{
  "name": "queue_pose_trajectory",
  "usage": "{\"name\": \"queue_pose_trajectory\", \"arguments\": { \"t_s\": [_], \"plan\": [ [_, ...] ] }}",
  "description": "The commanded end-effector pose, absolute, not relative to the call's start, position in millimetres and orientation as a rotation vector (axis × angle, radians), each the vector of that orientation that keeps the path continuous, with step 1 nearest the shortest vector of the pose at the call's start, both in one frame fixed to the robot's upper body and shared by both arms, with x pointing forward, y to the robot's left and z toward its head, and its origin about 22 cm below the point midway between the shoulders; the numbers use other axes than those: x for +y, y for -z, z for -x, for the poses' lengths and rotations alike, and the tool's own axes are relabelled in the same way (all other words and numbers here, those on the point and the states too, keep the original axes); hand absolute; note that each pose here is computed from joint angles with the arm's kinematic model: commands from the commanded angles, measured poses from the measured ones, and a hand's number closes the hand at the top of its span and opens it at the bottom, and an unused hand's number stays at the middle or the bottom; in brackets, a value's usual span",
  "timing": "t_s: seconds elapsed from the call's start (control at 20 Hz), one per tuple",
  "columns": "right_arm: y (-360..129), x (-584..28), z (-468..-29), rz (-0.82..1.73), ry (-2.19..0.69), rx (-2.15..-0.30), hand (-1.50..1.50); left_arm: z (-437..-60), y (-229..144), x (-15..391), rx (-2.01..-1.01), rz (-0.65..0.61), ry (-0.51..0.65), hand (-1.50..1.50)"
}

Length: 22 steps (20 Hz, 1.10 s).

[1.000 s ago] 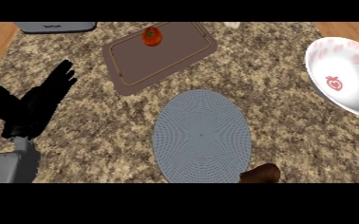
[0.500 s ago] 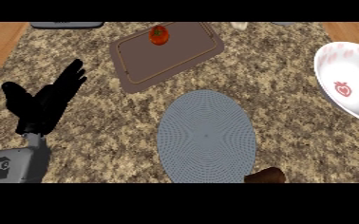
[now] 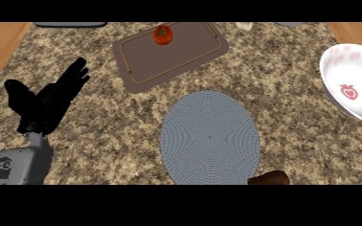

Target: Pick the cupcake from the placemat and place it in the bowl

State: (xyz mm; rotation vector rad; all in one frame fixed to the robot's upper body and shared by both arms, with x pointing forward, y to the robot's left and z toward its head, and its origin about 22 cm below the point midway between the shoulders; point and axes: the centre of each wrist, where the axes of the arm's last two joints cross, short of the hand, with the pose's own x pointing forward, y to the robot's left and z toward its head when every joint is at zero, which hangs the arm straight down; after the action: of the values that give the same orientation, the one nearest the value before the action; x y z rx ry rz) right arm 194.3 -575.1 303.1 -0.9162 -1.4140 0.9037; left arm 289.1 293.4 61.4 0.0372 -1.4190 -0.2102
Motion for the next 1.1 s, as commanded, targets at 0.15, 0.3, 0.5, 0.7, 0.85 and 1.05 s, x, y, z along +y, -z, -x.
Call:
{"name": "queue_pose_trajectory", "arguments": {
  "t_s": [0.15, 0.3, 0.5, 0.7, 0.85, 1.05],
  "plan": [
    [-302.1, -528.5, -239.9, 0.872, -0.856, -1.48, 1.5, -283.4, -58.2, 294.2, -1.434, -0.011, 0.228, 0.0],
    [-289.1, -502.8, -265.2, 0.896, -0.849, -1.471, 1.5, -292.8, -65.2, 287.7, -1.43, 0.008, 0.226, 0.0],
    [-277.0, -502.0, -291.0, 0.922, -0.807, -1.416, 1.5, -288.3, -54.0, 297.6, -1.447, -0.018, 0.232, 0.0],
    [-255.6, -499.4, -320.0, 0.913, -0.745, -1.394, 1.5, -301.6, -57.9, 267.4, -1.424, -0.014, 0.239, 0.0],
    [-221.3, -495.4, -337.5, 0.901, -0.775, -1.379, 1.5, -296.3, -67.7, 286.1, -1.431, -0.006, 0.244, 0.0],
    [-206.6, -484.5, -361.8, 0.789, -0.76, -1.392, 1.5, -308.1, -64.3, 279.3, -1.46, 0.007, 0.255, 0.0]
  ]
}}
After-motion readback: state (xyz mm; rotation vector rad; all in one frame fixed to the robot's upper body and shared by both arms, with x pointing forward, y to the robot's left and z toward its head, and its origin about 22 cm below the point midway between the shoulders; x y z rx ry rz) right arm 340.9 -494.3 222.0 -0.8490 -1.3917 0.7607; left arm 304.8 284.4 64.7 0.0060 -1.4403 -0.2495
